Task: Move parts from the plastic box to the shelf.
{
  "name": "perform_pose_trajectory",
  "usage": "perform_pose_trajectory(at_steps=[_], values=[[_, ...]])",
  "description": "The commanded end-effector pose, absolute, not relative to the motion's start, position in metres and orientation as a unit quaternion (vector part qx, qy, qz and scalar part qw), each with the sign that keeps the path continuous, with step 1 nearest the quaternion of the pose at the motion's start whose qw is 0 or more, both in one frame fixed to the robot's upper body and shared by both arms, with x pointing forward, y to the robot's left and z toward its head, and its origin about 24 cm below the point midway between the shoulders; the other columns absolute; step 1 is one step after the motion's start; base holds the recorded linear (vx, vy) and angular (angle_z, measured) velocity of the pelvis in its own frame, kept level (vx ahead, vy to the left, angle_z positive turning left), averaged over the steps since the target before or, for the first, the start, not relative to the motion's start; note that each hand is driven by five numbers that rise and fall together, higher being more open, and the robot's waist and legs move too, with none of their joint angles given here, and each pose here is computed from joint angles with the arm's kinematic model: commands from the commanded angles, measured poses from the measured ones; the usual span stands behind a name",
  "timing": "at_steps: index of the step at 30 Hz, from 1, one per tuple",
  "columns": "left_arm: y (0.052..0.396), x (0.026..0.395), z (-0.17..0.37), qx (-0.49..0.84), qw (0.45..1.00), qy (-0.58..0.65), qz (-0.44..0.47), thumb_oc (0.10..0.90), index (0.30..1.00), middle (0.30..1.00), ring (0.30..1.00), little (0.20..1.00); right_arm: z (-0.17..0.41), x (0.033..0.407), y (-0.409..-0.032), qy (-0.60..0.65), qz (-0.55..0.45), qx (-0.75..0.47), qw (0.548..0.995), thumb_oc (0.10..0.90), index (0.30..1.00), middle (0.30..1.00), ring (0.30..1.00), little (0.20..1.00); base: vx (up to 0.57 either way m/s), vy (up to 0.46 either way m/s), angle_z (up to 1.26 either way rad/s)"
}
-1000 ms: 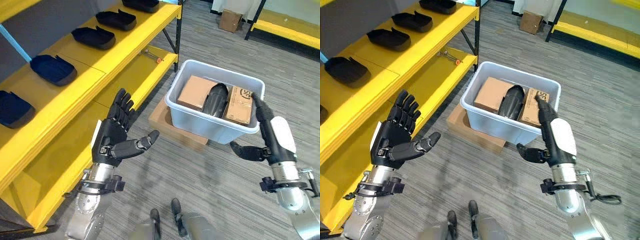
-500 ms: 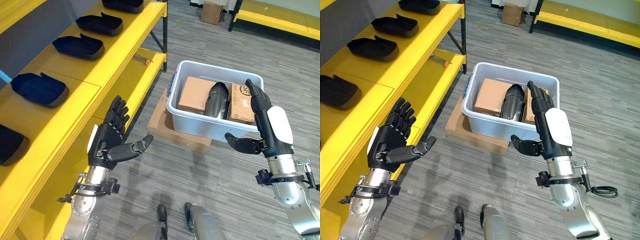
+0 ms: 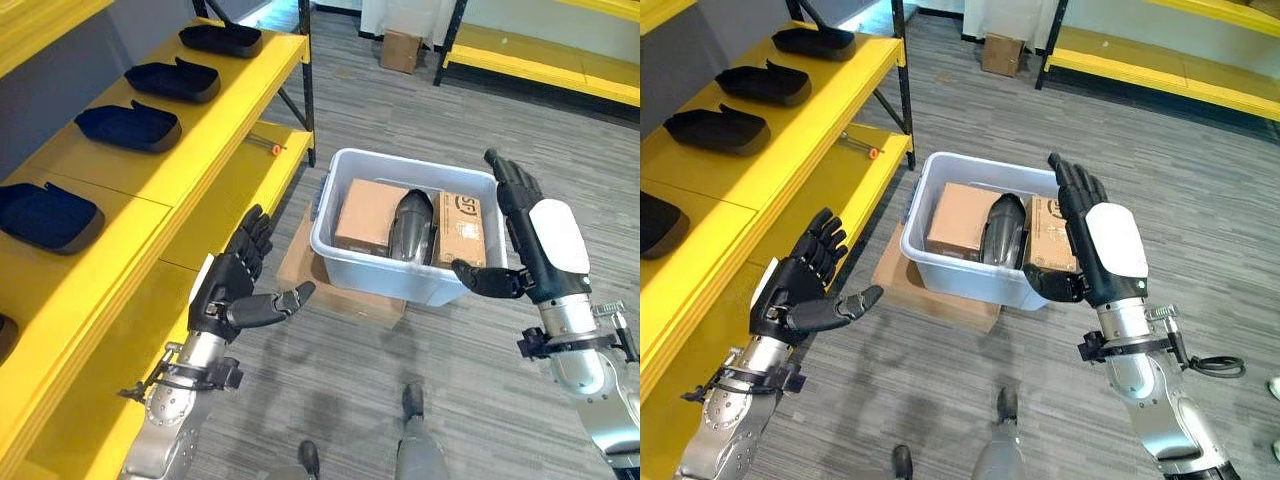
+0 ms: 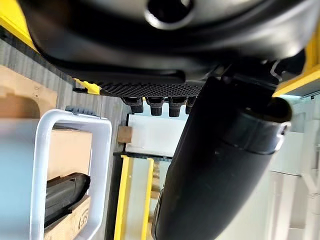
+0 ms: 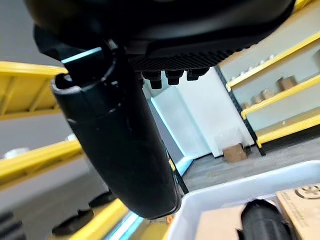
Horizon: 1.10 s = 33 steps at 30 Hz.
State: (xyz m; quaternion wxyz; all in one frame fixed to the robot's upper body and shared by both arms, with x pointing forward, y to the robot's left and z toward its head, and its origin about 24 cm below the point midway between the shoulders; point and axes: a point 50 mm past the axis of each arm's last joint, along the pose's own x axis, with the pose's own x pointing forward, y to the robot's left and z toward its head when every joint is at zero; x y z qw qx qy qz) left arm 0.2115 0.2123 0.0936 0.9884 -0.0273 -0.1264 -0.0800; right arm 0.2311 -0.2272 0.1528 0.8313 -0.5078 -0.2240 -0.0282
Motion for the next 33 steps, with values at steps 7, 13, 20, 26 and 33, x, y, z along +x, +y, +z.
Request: perform_pose_trajectory(at_steps=[7,13,20,26,33], values=[[0.202,0.206,0.144,-0.03,0.957,-0.254,-0.14,0.9,1.0,1.0,1.0,1.0,0.22,0.228,-0.228,-0.343,-0.051,-0.57,0.745,0.9,1.0,1.0,1.0,1.0,0.13,-0.201,0.0],[0.2,0.21,0.143,-0.034,0.957,-0.25,-0.145,0.9,1.0,1.0,1.0,1.0,0.232,0.233,-0.228,-0.364,-0.073,-0.577,0.727,0.9,1.0,1.0,1.0,1.0,0.1,-0.099,0.0],[0.191,0.214,0.149,-0.025,0.948,-0.275,-0.157,0.9,1.0,1.0,1.0,1.0,0.243,0.234,-0.237,-0.406,-0.172,-0.533,0.722,0.9,1.0,1.0,1.0,1.0,0.05,-0.031,-0.02],[0.184,0.22,0.167,-0.026,0.931,-0.317,-0.177,0.9,1.0,1.0,1.0,1.0,0.24,0.23,-0.227,-0.431,-0.145,-0.539,0.709,0.9,1.0,1.0,1.0,1.0,0.04,-0.074,0.01],[0.175,0.229,0.184,-0.044,0.919,-0.35,-0.179,0.9,1.0,1.0,1.0,1.0,0.249,0.231,-0.213,-0.462,-0.093,-0.562,0.68,0.9,1.0,1.0,1.0,1.0,0.03,-0.186,0.02]])
